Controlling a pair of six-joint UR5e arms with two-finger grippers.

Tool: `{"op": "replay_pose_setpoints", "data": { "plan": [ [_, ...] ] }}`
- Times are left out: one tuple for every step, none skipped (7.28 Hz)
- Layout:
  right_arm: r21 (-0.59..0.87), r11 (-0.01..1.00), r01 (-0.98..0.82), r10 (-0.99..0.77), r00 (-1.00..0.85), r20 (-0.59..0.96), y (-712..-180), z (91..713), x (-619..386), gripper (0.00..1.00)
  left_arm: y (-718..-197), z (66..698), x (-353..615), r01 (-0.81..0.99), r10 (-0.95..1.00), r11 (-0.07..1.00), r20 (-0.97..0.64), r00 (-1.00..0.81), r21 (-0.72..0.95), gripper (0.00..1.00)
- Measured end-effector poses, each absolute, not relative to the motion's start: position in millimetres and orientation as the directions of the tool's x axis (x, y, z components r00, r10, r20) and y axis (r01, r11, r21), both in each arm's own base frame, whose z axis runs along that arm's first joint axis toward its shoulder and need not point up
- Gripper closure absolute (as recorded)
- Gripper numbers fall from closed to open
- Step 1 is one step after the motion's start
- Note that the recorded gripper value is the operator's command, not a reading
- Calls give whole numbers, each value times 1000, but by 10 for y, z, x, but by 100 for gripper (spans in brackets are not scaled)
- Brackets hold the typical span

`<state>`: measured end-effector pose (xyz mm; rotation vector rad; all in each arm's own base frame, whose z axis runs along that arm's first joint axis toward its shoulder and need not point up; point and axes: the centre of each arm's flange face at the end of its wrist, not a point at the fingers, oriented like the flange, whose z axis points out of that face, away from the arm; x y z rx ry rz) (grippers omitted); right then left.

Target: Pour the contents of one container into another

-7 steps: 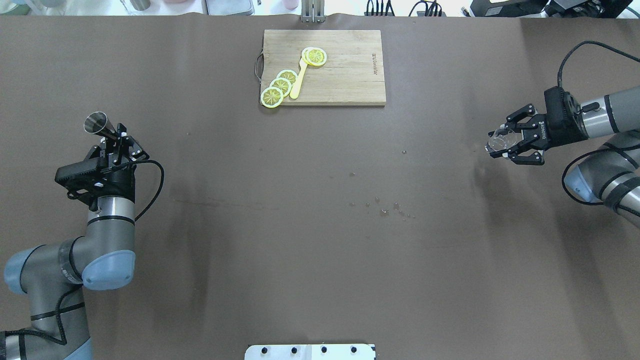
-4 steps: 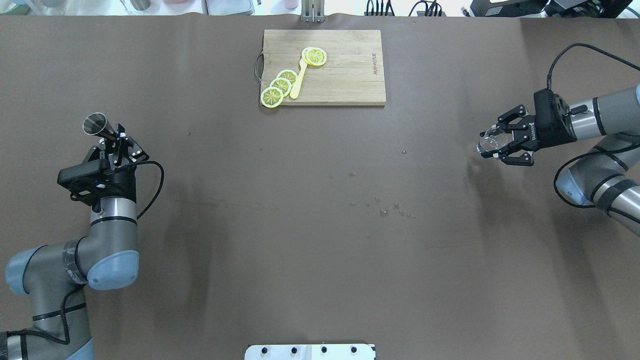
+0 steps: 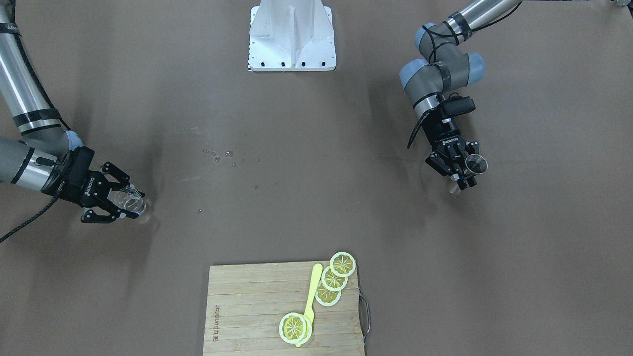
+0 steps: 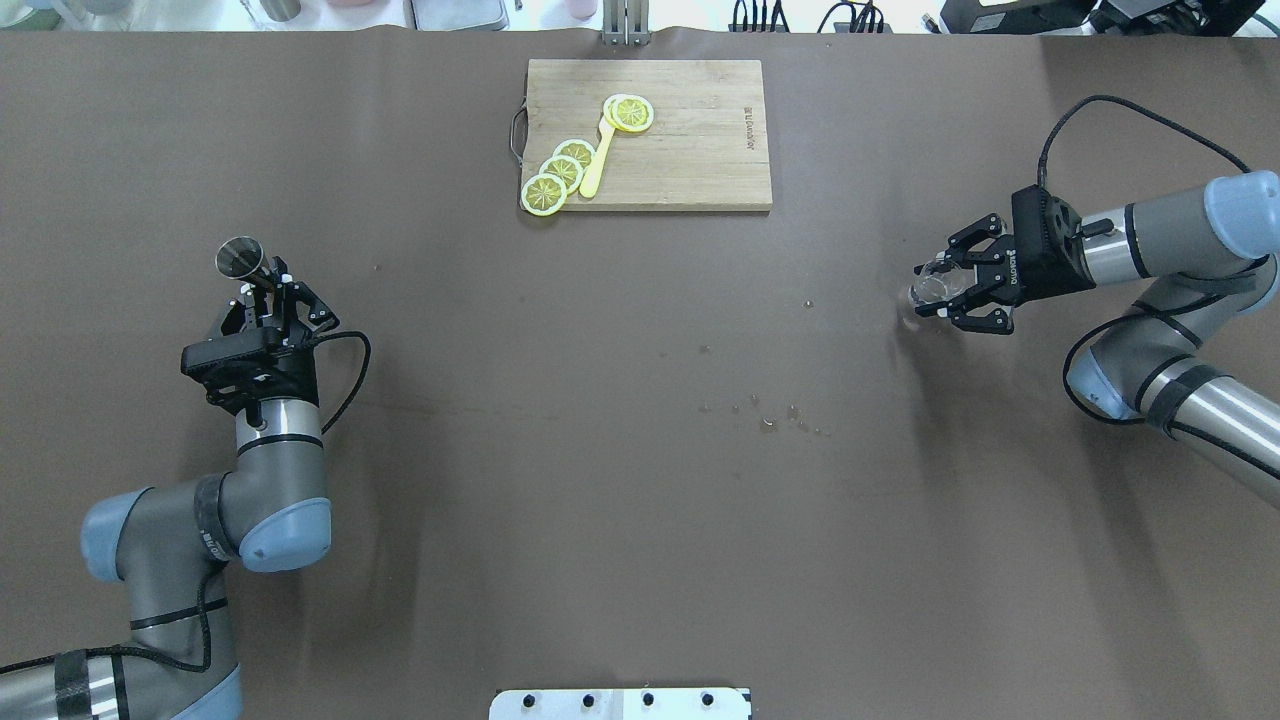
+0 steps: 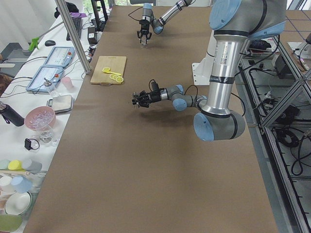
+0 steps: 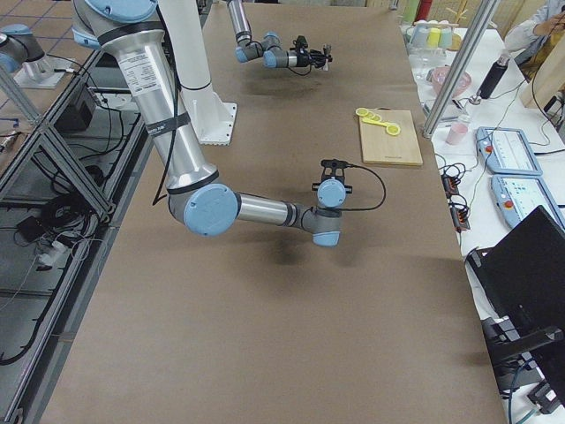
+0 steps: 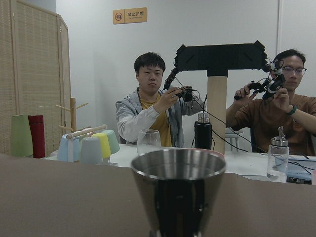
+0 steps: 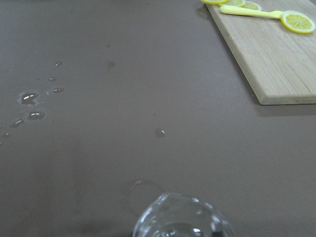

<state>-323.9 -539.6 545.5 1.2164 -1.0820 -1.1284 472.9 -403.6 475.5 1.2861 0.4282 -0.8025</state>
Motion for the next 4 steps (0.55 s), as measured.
{"op": "replay_pose_setpoints", "data": {
  "plan": [
    [999, 16, 52, -992, 125, 9, -5383, 5436, -3297, 100, -4064, 4790, 4795, 733, -294, 52, -691, 660, 678, 100],
    [999, 14, 51, -993, 121, 8, -5370, 5425, -3336, 100, -4078, 4811, 4825, 734, -303, 38, -692, 656, 679, 100],
    [999, 15, 50, -993, 117, 9, -5356, 5423, -3364, 100, -4082, 4818, 4835, 735, -307, 31, -693, 652, 678, 100],
    [999, 15, 50, -993, 116, 9, -5347, 5421, -3385, 96, -4084, 4831, 4838, 732, -310, 29, -691, 654, 680, 100]
  ]
}}
